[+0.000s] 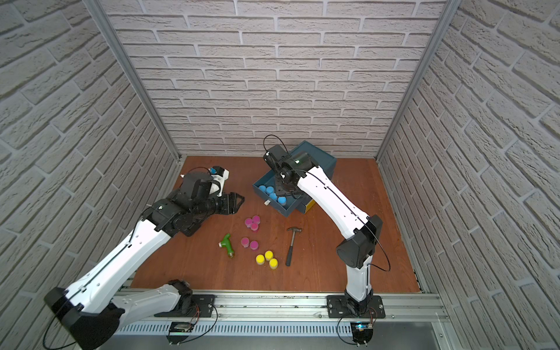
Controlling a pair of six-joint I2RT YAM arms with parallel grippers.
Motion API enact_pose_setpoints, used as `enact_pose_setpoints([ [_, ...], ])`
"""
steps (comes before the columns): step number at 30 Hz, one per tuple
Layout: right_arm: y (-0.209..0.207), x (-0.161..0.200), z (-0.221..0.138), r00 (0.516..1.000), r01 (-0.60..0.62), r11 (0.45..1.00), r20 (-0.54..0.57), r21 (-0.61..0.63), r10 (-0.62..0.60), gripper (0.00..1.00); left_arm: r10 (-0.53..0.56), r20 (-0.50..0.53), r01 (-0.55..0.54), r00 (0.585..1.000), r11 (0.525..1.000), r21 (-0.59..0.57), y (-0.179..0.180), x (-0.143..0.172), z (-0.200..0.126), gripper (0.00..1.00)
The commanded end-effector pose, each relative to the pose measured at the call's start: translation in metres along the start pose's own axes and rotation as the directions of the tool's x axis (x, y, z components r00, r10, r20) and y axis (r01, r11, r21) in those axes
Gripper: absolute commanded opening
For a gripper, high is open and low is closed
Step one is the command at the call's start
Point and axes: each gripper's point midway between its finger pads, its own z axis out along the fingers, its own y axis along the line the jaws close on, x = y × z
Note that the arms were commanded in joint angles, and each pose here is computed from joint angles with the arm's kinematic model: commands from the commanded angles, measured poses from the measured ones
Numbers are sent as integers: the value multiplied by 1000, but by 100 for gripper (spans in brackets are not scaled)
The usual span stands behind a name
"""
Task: Put the paint cans in the drawer according to color
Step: Place the paint can in the drawer.
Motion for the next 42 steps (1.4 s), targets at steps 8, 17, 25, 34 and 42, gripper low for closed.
enact_pose_setpoints([
  [8,-7,13,24,990,65,997,-132,52,-57,2,6,33,-7,999,1000,29,-10,-6,-4,68],
  [17,-2,21,39,981,86,996,-179,24,-80,2,10,37,-11,999,999,33,-12,-8,-3,68],
  [25,11,23,46,974,89,995,-206,-41,-96,2,10,34,-11,999,999,34,-12,-7,-3,68],
  [34,10,25,51,970,86,996,-224,-39,-92,17,10,33,-12,999,999,38,-14,-8,-2,68],
  [42,6,18,47,976,75,996,-203,-38,-81,49,15,32,-17,999,999,44,-18,-10,0,68],
])
